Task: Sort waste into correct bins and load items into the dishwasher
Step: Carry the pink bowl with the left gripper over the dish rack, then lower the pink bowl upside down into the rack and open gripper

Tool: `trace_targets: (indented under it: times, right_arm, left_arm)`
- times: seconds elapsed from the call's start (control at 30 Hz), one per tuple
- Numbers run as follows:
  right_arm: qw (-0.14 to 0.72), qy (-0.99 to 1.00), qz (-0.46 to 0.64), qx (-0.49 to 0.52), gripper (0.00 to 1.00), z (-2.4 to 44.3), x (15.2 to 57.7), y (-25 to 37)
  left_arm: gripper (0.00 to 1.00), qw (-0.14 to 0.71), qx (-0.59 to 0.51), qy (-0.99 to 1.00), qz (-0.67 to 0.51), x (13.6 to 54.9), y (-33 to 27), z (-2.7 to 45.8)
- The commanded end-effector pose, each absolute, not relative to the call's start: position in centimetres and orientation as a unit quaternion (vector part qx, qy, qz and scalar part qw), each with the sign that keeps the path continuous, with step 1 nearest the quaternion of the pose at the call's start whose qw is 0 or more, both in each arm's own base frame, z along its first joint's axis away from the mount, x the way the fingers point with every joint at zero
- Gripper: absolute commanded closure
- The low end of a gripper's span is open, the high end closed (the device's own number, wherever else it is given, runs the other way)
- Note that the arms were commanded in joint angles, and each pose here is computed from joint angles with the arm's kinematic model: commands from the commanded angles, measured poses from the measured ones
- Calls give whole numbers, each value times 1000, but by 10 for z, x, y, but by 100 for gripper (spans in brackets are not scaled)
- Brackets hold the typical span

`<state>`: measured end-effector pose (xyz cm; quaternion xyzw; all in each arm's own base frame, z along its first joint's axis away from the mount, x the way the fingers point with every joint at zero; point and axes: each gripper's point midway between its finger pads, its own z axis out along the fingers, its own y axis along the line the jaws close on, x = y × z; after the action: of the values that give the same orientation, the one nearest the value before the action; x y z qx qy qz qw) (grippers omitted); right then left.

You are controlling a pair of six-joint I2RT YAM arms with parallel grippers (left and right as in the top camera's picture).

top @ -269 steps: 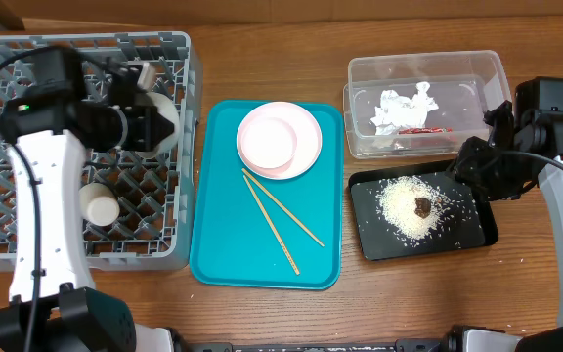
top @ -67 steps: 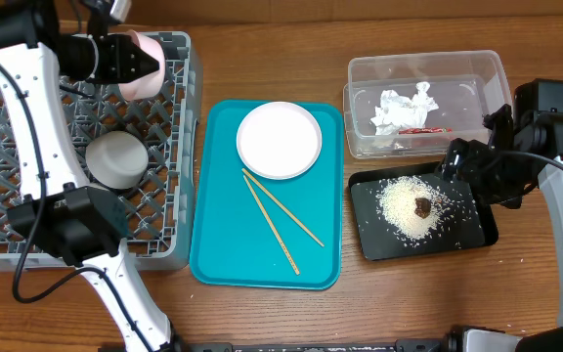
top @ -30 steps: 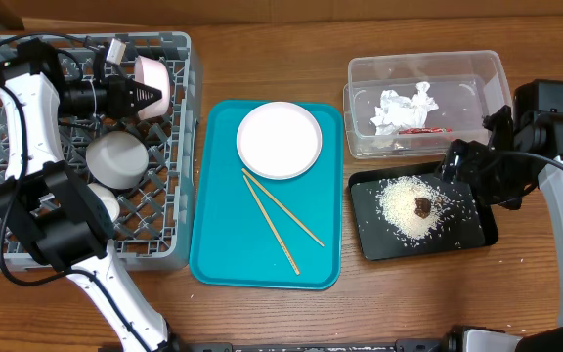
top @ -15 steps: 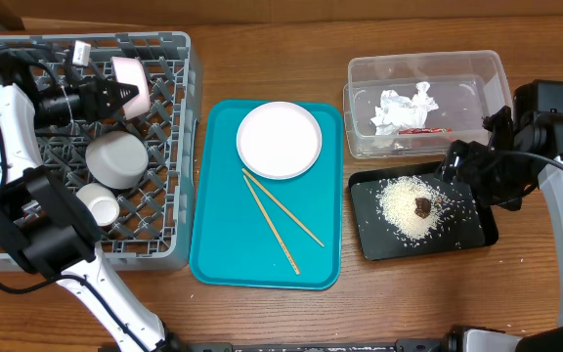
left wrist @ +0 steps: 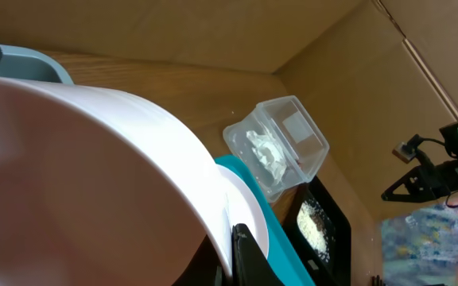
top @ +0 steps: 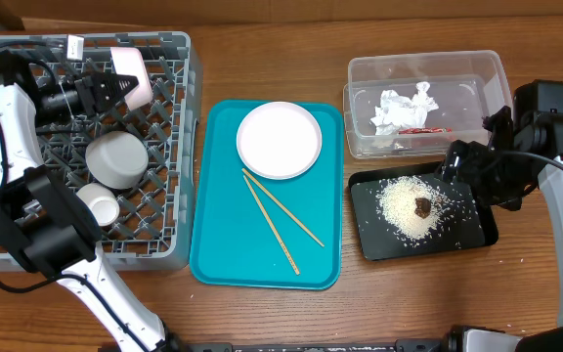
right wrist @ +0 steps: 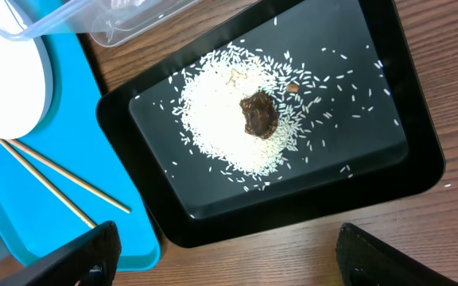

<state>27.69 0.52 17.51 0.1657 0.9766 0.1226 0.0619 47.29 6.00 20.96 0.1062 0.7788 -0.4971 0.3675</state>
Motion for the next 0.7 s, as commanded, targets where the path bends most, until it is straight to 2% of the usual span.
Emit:
trace_targets:
  times: [0.0,0.47,0.57,0.63,0.67]
  right_arm:
    - [73,976,121,164,12,181,279,4]
    - [68,976,121,165,12,180,277,5]
    - [68,976,121,165,12,180,276,5]
    - [68,976,121,165,12,180,276,5]
    - [68,976,121,165,12,180,277,5]
  left_arm:
    - [96,354,79,765,-532,477,59,195]
    - [96,307,25,798,-517,475,81,154]
    - [82,265,-11,834,-484,467,96,134]
    - [60,243,-27,849,-468,459,104,125]
    - [55,235,-33,855,-462,455,108,122]
